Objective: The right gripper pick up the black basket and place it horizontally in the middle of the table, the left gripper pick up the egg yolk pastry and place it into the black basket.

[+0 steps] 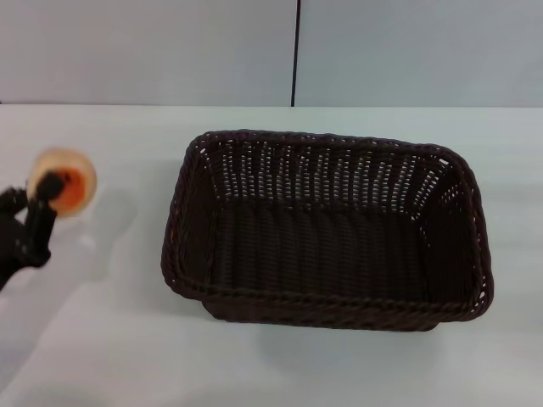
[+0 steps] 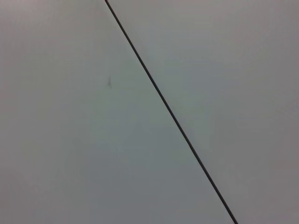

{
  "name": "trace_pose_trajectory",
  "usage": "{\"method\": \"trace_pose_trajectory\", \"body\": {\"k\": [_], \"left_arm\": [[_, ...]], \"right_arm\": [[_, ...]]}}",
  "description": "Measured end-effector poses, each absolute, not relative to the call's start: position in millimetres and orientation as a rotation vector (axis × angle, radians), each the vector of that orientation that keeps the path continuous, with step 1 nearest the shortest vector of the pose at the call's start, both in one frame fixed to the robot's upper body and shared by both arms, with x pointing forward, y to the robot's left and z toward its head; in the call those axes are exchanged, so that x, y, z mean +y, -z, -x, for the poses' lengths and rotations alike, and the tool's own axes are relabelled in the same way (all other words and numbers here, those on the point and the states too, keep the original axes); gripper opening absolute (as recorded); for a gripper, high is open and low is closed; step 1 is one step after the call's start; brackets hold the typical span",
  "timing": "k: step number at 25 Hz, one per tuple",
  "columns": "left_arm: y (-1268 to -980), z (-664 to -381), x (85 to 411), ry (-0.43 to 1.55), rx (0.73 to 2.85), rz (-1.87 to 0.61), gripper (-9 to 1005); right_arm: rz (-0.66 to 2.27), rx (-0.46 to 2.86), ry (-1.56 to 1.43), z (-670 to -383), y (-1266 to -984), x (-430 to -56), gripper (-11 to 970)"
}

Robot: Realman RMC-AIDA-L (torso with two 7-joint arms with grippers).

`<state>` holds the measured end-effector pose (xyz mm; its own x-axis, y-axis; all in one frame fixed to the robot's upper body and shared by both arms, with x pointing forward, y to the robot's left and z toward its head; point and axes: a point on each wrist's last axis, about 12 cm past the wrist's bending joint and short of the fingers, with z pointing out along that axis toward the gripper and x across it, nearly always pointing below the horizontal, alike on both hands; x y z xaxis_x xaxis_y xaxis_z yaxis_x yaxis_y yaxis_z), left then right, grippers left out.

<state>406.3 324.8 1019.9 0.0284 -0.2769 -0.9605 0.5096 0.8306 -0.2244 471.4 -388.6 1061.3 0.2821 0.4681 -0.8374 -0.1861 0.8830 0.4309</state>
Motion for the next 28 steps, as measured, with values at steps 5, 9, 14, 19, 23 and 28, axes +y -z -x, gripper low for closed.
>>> {"method": "trace_pose_trajectory", "body": {"k": [5,9,14,19,23,28], "left_arm": [[-1035.5,-430.0,302.2,0.761,1.309,-0.246,75],[-1039.8,-449.9,270.4,0.907,1.300,-0.355,64],[-1037.0,-465.0,240.1,0.996,1.350,-0.451,84],[-1036.6,-465.9,235.7,1.013,1.357,-0.465,111],[-1038.1,-463.7,239.1,1.011,1.340,-0.456,205],[-1043.0,-457.7,255.8,0.949,1.277,-0.370,492]], "right_arm": [[-0.270,1.208,-0.448,-471.2,-1061.6,-388.7,351],[-0.272,1.210,-0.448,-471.2,-1061.3,-388.6,351],[-0.271,1.215,-0.450,-471.4,-1060.7,-388.0,351],[-0.278,1.218,-0.459,-470.8,-1058.8,-385.8,351],[-0.279,1.220,-0.459,-471.1,-1058.6,-385.7,351],[-0.278,1.217,-0.459,-472.5,-1059.5,-385.8,351]]}}
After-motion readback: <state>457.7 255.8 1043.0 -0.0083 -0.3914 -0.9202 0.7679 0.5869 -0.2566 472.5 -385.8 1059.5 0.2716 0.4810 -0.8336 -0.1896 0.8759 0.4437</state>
